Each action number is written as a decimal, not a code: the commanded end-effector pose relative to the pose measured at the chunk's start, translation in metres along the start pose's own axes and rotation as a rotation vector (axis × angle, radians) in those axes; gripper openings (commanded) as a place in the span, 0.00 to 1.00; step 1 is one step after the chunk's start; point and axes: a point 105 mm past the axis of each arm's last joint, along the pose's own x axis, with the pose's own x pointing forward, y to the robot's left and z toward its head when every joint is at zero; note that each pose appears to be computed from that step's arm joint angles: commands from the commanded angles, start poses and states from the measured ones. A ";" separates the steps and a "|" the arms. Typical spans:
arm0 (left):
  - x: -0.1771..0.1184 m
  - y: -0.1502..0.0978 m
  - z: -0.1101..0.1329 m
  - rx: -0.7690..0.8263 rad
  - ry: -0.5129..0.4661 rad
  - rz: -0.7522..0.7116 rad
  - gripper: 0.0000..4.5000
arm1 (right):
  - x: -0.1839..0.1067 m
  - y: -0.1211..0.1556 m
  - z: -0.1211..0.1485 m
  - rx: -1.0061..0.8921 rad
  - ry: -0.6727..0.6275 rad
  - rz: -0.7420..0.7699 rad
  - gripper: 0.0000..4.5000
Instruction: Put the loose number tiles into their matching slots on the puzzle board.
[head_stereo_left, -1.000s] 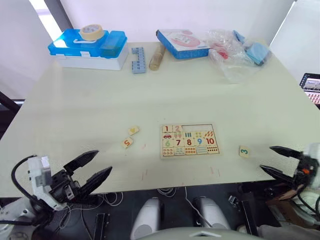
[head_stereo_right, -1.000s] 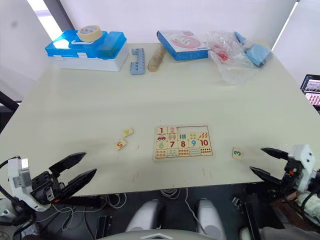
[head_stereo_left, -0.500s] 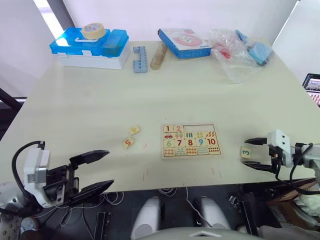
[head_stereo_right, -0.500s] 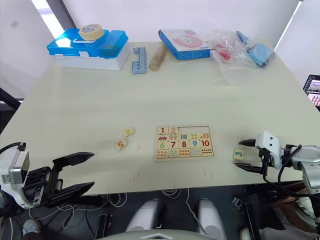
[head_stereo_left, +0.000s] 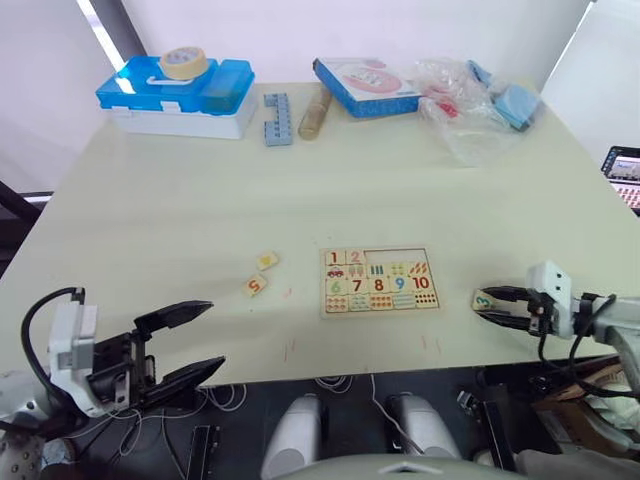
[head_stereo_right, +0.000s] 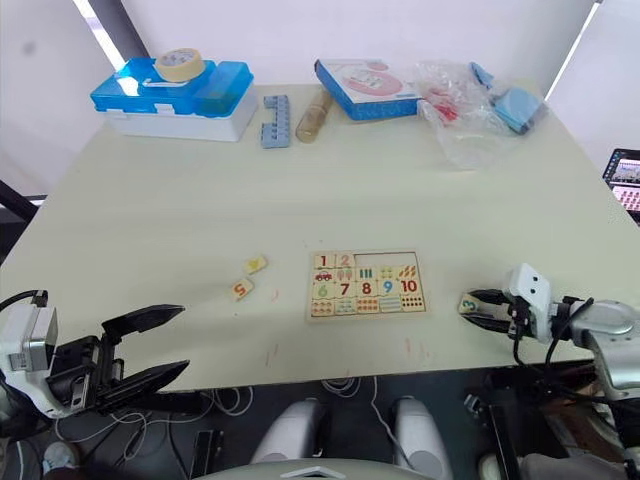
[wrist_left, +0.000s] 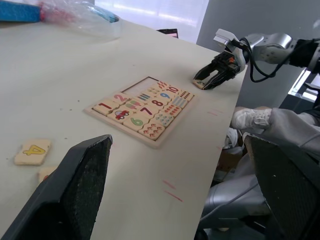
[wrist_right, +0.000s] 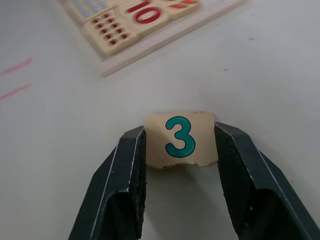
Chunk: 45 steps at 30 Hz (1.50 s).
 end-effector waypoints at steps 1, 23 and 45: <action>-0.004 0.002 0.005 0.041 -0.011 0.036 1.00 | 0.004 -0.006 0.023 0.105 0.003 -0.210 0.32; 0.001 0.008 0.001 0.047 -0.020 0.049 1.00 | 0.028 -0.023 0.059 0.437 0.098 -0.671 0.97; 0.009 0.005 0.001 0.047 -0.024 0.022 1.00 | 0.018 -0.059 0.063 -0.329 0.148 0.300 0.97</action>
